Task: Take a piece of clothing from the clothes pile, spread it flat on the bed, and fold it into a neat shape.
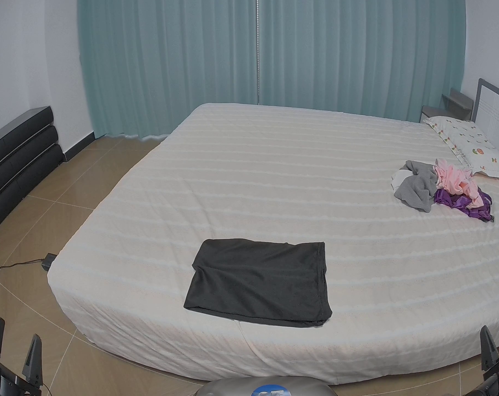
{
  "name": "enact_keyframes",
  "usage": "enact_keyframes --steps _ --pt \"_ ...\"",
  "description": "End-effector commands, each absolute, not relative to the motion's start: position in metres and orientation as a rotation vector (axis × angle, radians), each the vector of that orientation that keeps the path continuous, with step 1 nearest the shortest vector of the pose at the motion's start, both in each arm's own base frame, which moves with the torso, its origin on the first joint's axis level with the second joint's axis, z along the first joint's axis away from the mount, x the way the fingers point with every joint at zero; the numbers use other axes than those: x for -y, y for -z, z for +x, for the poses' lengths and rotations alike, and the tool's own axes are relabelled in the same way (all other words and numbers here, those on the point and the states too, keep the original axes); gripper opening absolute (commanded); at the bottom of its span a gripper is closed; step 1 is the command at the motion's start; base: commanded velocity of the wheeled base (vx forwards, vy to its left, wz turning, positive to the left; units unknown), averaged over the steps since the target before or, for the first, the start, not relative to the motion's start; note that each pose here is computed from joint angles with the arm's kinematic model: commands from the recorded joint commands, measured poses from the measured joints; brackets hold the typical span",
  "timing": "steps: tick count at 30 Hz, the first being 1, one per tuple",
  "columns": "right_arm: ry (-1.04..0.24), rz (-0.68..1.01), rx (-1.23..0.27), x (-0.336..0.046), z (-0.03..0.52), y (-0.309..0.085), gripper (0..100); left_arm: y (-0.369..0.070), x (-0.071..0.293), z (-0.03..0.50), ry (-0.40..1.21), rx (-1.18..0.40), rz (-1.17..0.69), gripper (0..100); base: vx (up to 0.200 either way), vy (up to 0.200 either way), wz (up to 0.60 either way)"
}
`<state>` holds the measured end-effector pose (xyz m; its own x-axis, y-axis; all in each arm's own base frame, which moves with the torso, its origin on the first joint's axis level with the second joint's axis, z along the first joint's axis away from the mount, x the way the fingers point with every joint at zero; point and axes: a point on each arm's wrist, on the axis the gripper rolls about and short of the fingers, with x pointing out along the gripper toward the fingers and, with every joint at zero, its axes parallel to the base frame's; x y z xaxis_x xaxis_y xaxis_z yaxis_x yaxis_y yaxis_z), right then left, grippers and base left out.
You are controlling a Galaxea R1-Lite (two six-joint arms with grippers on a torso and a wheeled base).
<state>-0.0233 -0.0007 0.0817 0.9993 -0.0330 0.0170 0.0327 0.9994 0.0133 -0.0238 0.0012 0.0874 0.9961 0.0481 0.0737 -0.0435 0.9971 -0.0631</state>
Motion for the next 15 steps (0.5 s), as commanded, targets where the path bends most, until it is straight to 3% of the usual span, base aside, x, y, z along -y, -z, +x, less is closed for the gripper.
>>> enact_keyframes --steps 1,15 --pt "0.015 -0.028 -0.006 0.0003 -0.0227 -0.0755 100 -0.0808 -0.0023 -0.0231 -0.1 0.055 -0.056 100 0.0 0.0 0.0" --pt "-0.006 -0.025 -0.001 -0.0001 -0.0227 -0.0755 100 -0.0755 -0.0001 -0.0228 0.0 0.0 -0.023 100 0.0 0.0 0.0"
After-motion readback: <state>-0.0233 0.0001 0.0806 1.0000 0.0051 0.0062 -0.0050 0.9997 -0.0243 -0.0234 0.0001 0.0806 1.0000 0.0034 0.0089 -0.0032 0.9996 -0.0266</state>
